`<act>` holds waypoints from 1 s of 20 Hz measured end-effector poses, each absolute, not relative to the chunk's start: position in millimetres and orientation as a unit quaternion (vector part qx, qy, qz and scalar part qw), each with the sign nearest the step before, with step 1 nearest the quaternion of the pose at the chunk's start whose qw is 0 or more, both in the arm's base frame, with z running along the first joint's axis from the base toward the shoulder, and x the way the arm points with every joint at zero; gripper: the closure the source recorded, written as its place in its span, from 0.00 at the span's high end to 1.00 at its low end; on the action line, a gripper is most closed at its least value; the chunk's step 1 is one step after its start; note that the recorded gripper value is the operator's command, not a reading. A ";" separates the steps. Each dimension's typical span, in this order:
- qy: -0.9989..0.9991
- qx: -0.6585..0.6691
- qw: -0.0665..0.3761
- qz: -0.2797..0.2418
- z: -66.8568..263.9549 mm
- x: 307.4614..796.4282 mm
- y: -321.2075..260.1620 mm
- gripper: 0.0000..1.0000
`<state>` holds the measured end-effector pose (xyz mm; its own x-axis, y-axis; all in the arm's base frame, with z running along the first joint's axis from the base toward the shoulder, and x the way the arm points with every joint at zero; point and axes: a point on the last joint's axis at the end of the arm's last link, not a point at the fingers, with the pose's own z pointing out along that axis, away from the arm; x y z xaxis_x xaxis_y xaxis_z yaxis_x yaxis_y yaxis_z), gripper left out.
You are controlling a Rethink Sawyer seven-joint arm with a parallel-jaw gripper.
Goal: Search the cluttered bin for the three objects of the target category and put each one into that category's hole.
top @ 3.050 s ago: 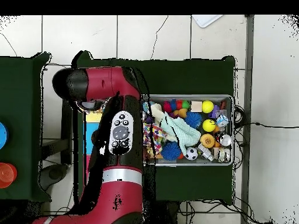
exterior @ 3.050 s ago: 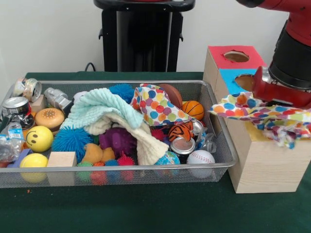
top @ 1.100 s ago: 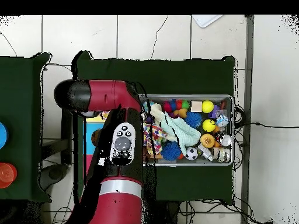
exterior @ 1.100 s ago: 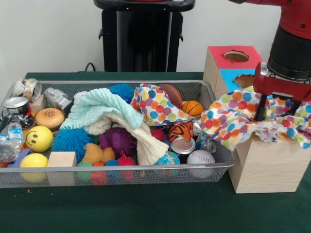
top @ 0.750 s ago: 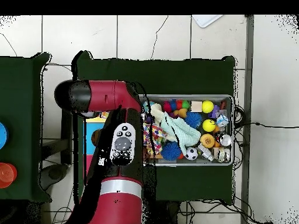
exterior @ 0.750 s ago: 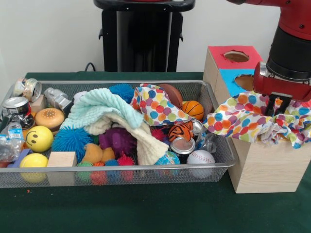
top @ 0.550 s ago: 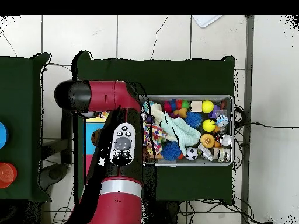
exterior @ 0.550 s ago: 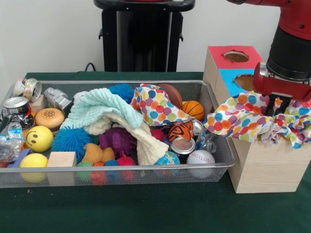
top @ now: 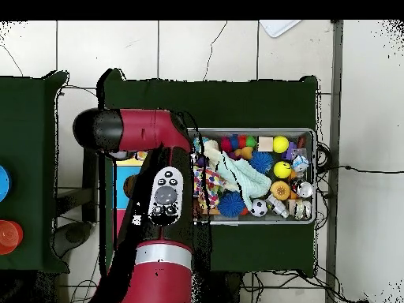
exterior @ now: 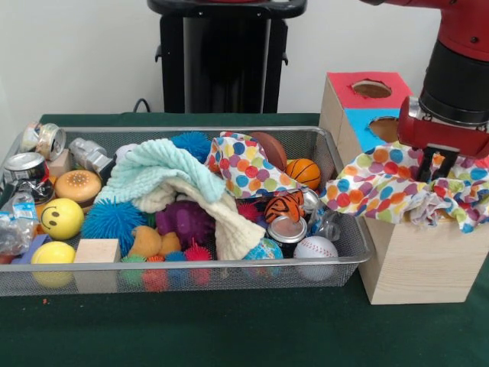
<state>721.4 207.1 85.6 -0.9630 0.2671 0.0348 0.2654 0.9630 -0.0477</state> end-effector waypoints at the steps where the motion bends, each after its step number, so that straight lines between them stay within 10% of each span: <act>1: -0.990 -0.135 0.020 0.021 87.2 721.0 207.0 0.00; 20: -0.988 -0.148 0.039 0.014 125.4 710.7 200.4 0.00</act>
<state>710.7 200.4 125.4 -0.9530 0.2942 0.0725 0.2922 0.9556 -0.0382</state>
